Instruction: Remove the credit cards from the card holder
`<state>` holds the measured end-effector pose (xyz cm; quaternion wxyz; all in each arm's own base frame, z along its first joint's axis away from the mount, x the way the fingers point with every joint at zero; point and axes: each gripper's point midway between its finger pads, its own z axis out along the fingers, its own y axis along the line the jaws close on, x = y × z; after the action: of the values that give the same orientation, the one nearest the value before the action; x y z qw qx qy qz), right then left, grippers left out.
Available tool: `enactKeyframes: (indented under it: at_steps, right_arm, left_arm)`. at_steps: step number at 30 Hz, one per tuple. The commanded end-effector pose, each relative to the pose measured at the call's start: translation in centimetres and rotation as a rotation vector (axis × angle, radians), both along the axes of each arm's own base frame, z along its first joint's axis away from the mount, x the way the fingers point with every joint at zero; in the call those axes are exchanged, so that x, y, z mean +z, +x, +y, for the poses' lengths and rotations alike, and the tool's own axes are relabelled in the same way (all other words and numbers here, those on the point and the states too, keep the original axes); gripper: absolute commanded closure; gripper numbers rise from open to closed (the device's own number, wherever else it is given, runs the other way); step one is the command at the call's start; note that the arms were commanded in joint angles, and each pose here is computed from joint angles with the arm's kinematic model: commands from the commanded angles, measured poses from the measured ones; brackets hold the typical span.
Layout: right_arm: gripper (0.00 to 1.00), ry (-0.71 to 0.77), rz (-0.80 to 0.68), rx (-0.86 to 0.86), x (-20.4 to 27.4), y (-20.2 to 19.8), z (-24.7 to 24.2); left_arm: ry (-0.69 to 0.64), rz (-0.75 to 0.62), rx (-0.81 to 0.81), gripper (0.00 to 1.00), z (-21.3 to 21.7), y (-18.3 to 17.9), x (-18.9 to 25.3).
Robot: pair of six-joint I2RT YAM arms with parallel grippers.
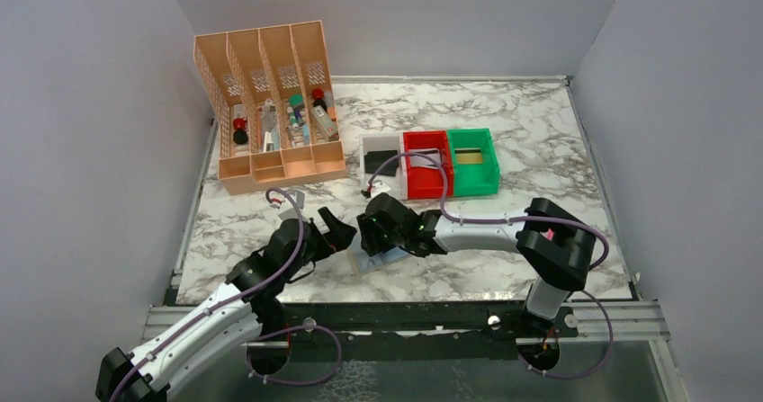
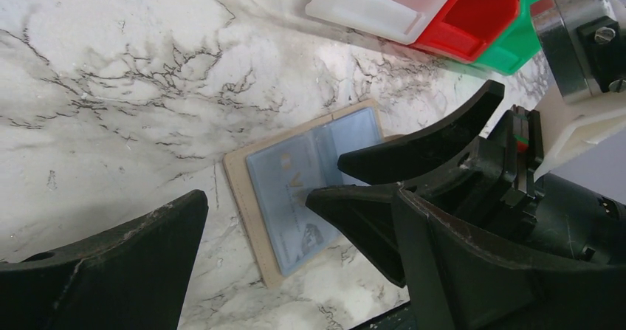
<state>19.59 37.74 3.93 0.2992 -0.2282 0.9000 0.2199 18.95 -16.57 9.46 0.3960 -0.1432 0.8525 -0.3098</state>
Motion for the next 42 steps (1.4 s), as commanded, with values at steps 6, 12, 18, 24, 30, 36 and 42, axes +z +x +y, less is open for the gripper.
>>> enactKeyframes:
  at_steps: [6,12,18,24,30,36,42]
  right_arm:
    - [0.48,-0.064,-0.053,0.108,-1.0,0.3,1.5]
    - [0.51,-0.16,-0.083,0.144,-2.8,-0.1,1.0]
    - [0.72,-0.262,-0.103,0.056,-4.6,0.6,-1.3]
    - [0.93,-0.245,-0.131,0.042,-3.4,0.8,-0.9]
    - [0.99,-0.13,-0.13,0.053,-0.9,0.5,0.6]
    - [0.99,0.022,-0.113,0.088,2.6,-0.4,2.5]
    - [0.99,0.062,-0.107,0.082,4.0,-0.5,2.9]
  left_arm:
    - [0.009,-0.001,0.051,0.02,1.0,0.0,-0.4]
    - [0.014,0.002,0.049,0.02,1.0,0.1,-0.3]
    - [0.014,0.0,0.059,0.02,1.1,0.1,-0.4]
    - [0.019,-0.001,0.061,0.02,1.2,0.2,-0.4]
    - [0.02,0.008,0.053,0.02,1.0,0.1,-0.6]
    - [0.018,0.007,0.052,0.02,1.1,0.0,-0.6]
    - [0.018,0.007,0.05,0.02,1.1,0.0,-0.7]
